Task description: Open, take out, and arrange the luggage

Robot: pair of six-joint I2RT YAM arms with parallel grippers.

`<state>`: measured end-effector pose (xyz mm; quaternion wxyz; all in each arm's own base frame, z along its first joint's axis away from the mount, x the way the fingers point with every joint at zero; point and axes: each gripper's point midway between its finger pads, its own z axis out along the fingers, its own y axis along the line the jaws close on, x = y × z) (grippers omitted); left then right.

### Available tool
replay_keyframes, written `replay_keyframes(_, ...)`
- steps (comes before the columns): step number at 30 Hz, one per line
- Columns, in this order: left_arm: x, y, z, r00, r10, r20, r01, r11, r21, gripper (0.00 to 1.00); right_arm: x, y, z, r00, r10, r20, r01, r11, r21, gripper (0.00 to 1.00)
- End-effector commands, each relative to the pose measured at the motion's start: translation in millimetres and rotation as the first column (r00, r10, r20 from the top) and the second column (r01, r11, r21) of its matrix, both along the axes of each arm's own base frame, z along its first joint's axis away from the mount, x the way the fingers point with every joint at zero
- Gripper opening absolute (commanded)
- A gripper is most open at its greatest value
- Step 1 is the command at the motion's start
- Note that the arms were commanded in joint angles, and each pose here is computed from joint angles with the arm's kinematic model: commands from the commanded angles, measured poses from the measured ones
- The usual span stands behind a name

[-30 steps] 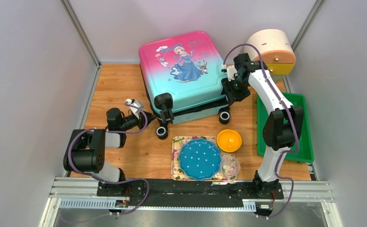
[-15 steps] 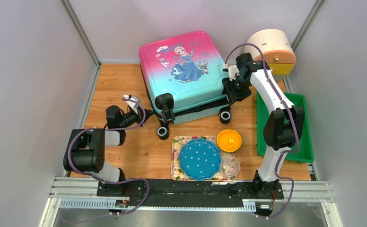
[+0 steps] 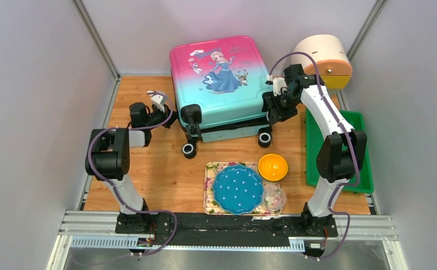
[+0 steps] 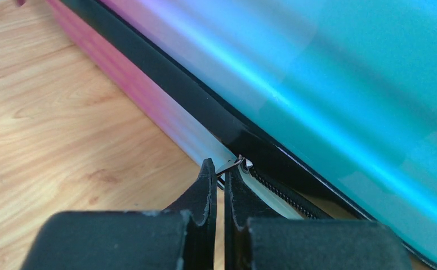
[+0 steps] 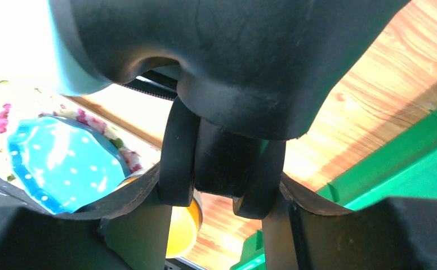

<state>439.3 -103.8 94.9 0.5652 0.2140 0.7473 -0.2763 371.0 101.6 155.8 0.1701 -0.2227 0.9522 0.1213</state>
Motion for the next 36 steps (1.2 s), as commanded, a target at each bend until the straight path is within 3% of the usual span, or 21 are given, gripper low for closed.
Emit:
replay_keyframes(1,62.6,41.9,35.4,0.966,0.224,0.126,-0.232,0.971,0.05,0.0,-19.5,15.1,28.5,0.993,0.101,0.059,-0.105,0.992,0.074,0.0)
replay_keyframes(6,69.6,73.1,35.9,0.952,0.298,0.067,-0.302,0.95,0.076,0.0,-32.7,42.5,48.7,0.984,0.161,0.071,-0.173,0.964,0.204,0.0)
replay_keyframes(11,65.7,103.7,42.3,0.934,0.355,0.033,-0.357,0.93,0.09,0.0,-48.2,65.7,50.0,0.966,0.24,0.091,-0.255,0.942,0.217,0.0)
replay_keyframes(12,61.2,102.4,49.7,0.945,0.323,0.056,-0.327,0.939,0.102,0.03,-52.9,70.0,46.2,0.964,0.255,0.076,-0.266,0.936,0.229,0.0)
replay_keyframes(13,57.7,105.7,52.2,0.947,0.315,0.062,-0.32,0.94,0.115,0.13,-58.3,72.1,44.5,0.962,0.267,0.055,-0.272,0.933,0.234,0.0)
replay_keyframes(14,51.8,106.3,49.6,0.952,0.3,0.052,-0.305,0.941,0.15,0.38,-60.8,74.7,40.0,0.961,0.276,0.031,-0.275,0.932,0.236,0.07)
replay_keyframes(16,41.7,107.2,61.7,0.958,0.276,0.072,-0.285,0.943,0.172,0.56,-72.1,76.2,44.5,0.954,0.299,-0.016,-0.285,0.922,0.262,0.19)
replay_keyframes(17,34.5,107.9,58.9,0.962,0.269,0.047,-0.273,0.944,0.186,0.68,-74.3,73.5,48.1,0.953,0.303,-0.03,-0.284,0.919,0.275,0.45)
replay_keyframes(19,26.9,107.6,81.2,0.965,0.254,0.057,-0.261,0.946,0.195,0.75,-83.9,70.6,69.3,0.942,0.334,-0.029,-0.306,0.893,0.33,0.7)
replay_keyframes(20,15.2,106.9,82.1,0.967,0.256,0.004,-0.251,0.944,0.213,0.77,-81.7,63.0,77.9,0.949,0.314,-0.019,-0.287,0.891,0.35,0.83)
replay_keyframes(21,15.4,107.7,96.8,0.964,0.267,0.004,-0.262,0.943,0.207,0.78,-82.3,62.1,88.8,0.951,0.309,-0.006,-0.283,0.879,0.384,0.86)
replay_keyframes(24,-8.0,95.8,117.0,0.963,0.256,-0.088,-0.238,0.955,0.178,0.79,-63.4,45.6,124.1,0.976,0.206,0.069,-0.215,0.876,0.431,0.87)
replay_keyframes(28,-37.3,69.9,140.9,0.957,0.255,-0.138,-0.238,0.962,0.134,0.8,-1.7,19.3,150.5,0.984,-0.078,0.158,-0.007,0.878,0.478,0.84)
replay_keyframes(32,-70.5,32.0,145.3,0.936,0.273,-0.223,-0.248,0.96,0.132,0.81,52.0,-10.7,127.2,0.93,-0.265,0.255,0.153,0.909,0.387,0.79)
replay_keyframes(34,-86.3,1.9,143.8,0.934,0.228,-0.275,-0.201,0.972,0.124,0.82,77.3,-24.0,115.5,0.897,-0.311,0.315,0.199,0.919,0.341,0.78)
replay_keyframes(36,-96.1,-4.5,135.0,0.91,0.272,-0.312,-0.231,0.959,0.163,0.82,94.2,-36.0,101.7,0.869,-0.359,0.34,0.263,0.918,0.296,0.72)
